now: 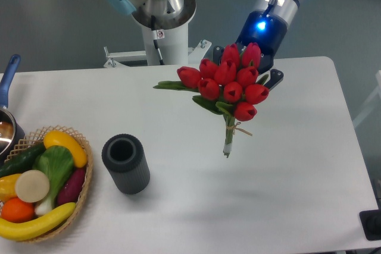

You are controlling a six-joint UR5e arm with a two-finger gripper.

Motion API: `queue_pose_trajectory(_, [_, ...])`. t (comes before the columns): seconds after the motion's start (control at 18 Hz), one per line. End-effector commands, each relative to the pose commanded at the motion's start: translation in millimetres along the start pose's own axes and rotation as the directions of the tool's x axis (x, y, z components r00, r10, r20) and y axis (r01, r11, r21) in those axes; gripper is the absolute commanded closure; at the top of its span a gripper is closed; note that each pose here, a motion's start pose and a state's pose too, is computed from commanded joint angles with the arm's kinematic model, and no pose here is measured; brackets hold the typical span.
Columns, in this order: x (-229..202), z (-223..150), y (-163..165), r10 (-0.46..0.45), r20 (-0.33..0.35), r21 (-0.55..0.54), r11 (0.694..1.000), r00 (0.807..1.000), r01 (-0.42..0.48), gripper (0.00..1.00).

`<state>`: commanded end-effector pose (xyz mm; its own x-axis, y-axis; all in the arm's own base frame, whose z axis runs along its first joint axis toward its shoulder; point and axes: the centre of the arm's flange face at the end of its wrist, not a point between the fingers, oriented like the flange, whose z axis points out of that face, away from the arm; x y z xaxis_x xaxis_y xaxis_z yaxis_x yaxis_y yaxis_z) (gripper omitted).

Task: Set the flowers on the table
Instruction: 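Rotate the gripper holding the red tulip bouquet, tilting the stems down, then lower the red tulips onto the table and open the gripper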

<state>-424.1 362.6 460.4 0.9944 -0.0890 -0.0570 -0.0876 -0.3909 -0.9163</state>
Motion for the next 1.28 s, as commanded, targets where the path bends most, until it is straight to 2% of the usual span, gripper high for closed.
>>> queue_pose_trajectory(0.22, [2, 2, 0, 0.008, -0.003, -0.004, 1.000, 1.000, -0.008, 0.56])
queue_pose_trajectory(0.44, [4, -5, 0, 0.038, 0.071, -0.133, 0.991, 0.997, -0.028, 0.56])
queue_pose_trajectory(0.56, [5, -9, 0, 0.062, 0.120, -0.223, 0.974, 0.991, -0.034, 0.56])
queue_pose_trajectory(0.78, [15, 4, 1, 0.112, 0.152, -0.372, 0.927, 0.982, -0.048, 0.56])
queue_pose_trajectory(0.83, [22, 17, 7, 0.137, 0.157, -0.478, 0.877, 0.978, -0.046, 0.59])
queue_pose_trajectory(0.89, [30, 28, 10, 0.155, 0.149, -0.540, 0.840, 0.977, -0.051, 0.60])
queue_pose_trajectory(1.0, [36, 43, 22, 0.199, 0.140, -0.660, 0.749, 0.970, -0.058, 0.62])
queue_pose_trajectory(1.06, [42, 55, 28, 0.217, 0.113, -0.703, 0.707, 0.970, -0.076, 0.62])
queue_pose_trajectory(1.22, [42, 72, 47, 0.237, 0.069, -0.778, 0.621, 0.969, -0.097, 0.62])
queue_pose_trajectory(1.28, [44, 75, 54, 0.241, 0.052, -0.797, 0.594, 0.969, -0.105, 0.59])
